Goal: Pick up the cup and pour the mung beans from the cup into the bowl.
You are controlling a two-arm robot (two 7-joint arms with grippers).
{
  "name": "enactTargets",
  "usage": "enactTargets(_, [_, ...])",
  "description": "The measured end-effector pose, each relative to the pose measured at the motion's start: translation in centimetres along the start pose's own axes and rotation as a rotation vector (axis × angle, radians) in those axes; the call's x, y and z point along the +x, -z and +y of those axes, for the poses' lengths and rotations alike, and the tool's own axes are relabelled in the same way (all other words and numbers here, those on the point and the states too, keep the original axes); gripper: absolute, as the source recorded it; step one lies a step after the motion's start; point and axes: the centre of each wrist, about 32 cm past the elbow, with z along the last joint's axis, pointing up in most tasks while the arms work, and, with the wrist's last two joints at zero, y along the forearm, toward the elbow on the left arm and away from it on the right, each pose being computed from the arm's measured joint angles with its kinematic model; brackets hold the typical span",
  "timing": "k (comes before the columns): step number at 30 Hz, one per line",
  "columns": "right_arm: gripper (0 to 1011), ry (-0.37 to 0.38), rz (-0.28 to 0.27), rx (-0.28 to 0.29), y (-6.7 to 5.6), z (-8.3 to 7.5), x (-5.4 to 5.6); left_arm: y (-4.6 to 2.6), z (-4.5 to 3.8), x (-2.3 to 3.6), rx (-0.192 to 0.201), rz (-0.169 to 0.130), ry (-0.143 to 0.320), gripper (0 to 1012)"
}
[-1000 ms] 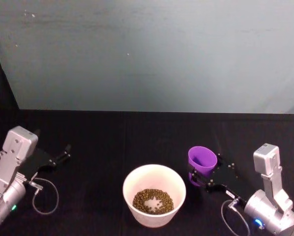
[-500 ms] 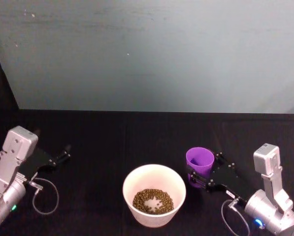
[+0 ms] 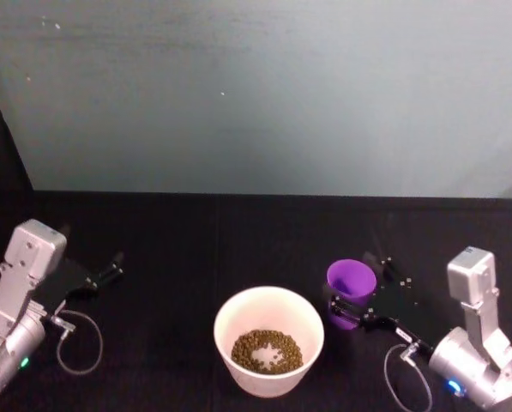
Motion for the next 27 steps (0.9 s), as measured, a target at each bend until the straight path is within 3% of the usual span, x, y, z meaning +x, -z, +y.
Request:
enactTargets(7, [1003,0.033,-0.013,0.009,-2.7,-0.8,-0.7,0.0,0.0,0.0,0.0,0.0,0.0,1003])
enactTargets(11, [1003,0.095,-0.019,-0.013,-4.5,-1.5,-1.4,0.0,0.0,0.0,0.0,0.0,0.0,1003])
enactTargets(14, [1003,0.203,-0.034,-0.05,-5.7,-2.2,-2.3,0.0,0.0,0.0,0.0,0.0,0.0,1003])
enactTargets(22, [1002,0.405,-0.066,-0.066,-5.5,-3.6,-3.1,0.0,0.0,0.0,0.0,0.0,0.0,1003])
enactTargets(27, [1003,0.505,-0.114,-0.026,-3.7,-4.7,-3.3,0.0,0.0,0.0,0.0,0.0,0.0,1003])
